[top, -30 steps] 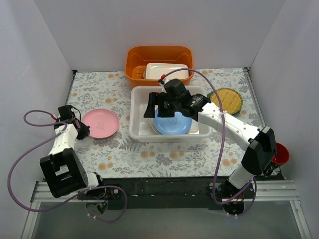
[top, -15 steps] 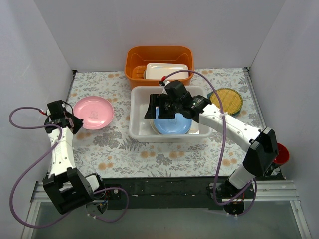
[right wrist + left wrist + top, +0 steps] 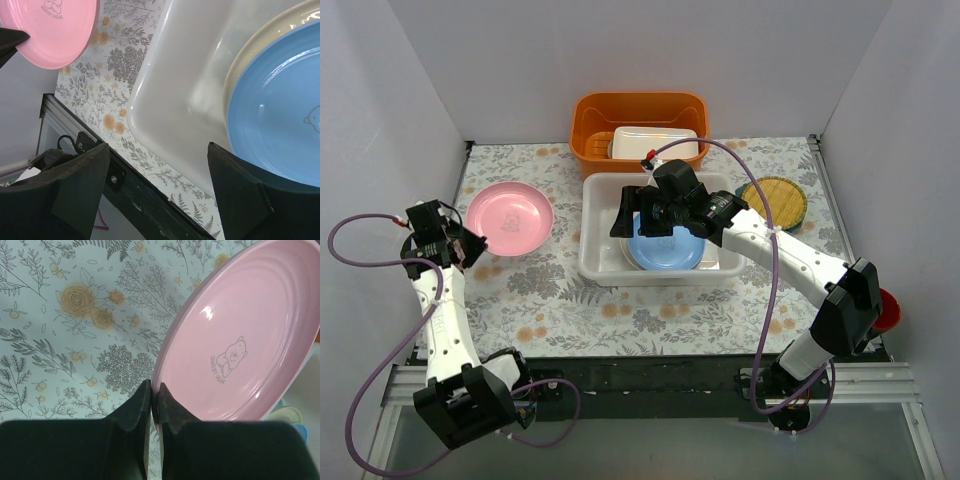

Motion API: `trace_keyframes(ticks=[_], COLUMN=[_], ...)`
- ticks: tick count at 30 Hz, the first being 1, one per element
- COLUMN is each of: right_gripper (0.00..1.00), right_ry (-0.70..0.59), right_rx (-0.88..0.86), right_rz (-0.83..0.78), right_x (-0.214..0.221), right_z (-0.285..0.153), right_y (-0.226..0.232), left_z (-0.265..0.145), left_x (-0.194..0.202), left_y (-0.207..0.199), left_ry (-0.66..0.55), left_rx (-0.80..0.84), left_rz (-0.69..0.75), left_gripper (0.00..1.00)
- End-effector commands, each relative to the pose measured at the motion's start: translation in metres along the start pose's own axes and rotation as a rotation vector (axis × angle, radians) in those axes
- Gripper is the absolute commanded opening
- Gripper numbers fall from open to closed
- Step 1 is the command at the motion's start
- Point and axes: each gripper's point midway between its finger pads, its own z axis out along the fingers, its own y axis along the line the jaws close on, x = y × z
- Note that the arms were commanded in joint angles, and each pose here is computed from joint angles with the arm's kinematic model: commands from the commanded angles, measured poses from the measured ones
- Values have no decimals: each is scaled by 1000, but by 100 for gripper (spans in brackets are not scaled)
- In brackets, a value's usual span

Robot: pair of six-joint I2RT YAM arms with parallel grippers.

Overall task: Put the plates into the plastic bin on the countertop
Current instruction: Place the plate in the plastic bin.

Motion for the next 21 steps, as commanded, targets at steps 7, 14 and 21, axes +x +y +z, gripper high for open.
trace_keyframes(ticks=[7, 14, 21], right_gripper=[88, 88, 88], right_ry=[-64, -83, -85], right_rx=[-44, -31, -29], right_rz=[-38, -43, -37], right_x=[-20, -25, -25], right_z=[-11, -16, -16], right_y=[16, 15, 15], left_z=[-34, -52, -50], left_x=[-4, 1, 15], left_y=[-40, -52, -59], left_ry=[18, 41, 91], left_rx=[193, 247, 304], left_rz=[27, 36, 26], left_gripper=[0, 0, 0])
